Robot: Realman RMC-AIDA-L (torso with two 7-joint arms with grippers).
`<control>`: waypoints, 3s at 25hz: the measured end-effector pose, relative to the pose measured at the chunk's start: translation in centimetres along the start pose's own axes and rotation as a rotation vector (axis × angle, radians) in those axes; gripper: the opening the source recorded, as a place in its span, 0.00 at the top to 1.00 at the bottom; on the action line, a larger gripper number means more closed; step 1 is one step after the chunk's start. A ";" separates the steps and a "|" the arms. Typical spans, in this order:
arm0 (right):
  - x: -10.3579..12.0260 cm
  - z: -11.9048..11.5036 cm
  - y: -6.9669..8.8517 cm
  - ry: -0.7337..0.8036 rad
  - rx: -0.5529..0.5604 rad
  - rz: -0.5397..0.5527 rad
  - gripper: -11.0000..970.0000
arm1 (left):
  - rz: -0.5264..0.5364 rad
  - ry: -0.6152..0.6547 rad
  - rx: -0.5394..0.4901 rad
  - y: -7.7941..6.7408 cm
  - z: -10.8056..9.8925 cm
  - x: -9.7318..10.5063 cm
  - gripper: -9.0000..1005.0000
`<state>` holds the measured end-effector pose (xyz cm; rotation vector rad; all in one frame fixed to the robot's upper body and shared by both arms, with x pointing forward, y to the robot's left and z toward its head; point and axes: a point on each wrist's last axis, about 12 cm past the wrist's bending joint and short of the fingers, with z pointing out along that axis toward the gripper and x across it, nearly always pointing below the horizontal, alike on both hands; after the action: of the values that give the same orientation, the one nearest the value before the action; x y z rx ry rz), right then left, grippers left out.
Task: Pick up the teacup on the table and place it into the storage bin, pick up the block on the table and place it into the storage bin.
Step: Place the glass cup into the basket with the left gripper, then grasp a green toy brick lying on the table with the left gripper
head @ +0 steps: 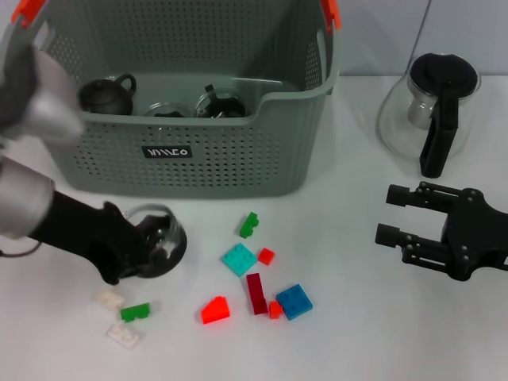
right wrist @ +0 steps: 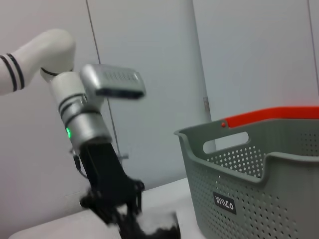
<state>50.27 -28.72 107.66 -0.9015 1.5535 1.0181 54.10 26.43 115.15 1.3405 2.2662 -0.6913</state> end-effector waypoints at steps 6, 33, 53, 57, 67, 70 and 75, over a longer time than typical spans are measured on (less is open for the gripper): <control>0.0 0.0 0.0 -0.002 -0.001 0.000 0.30 | 0.008 -0.368 0.231 0.5 -4.3 0.8 0.95; 0.0 0.5 0.0 -0.002 -0.004 0.005 0.30 | -0.337 -0.246 -0.367 10.0 -0.2 -14.7 0.90; 0.0 0.5 0.0 0.001 -0.010 0.004 0.30 | -0.357 -0.159 -0.385 9.7 3.0 -13.2 0.83; 0.1 0.4 0.1 0.000 -0.008 0.006 0.30 | -0.354 -0.176 -0.374 9.4 2.7 -13.4 0.58; 0.1 0.3 0.1 -0.003 -0.008 0.007 0.30 | -0.338 -0.487 -0.246 7.9 -2.3 -12.6 0.49; 0.1 0.3 0.1 -0.004 -0.008 0.007 0.30 | -0.290 -0.680 -0.112 6.8 -4.3 -10.6 0.49; 0.1 0.2 0.1 -0.004 -0.008 0.008 0.30 | -0.192 -0.930 0.027 4.9 -6.7 -5.0 0.48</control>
<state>50.22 -28.46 107.56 -0.8991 1.5518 1.0313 60.00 29.12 122.33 0.5862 1.6119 -1.1174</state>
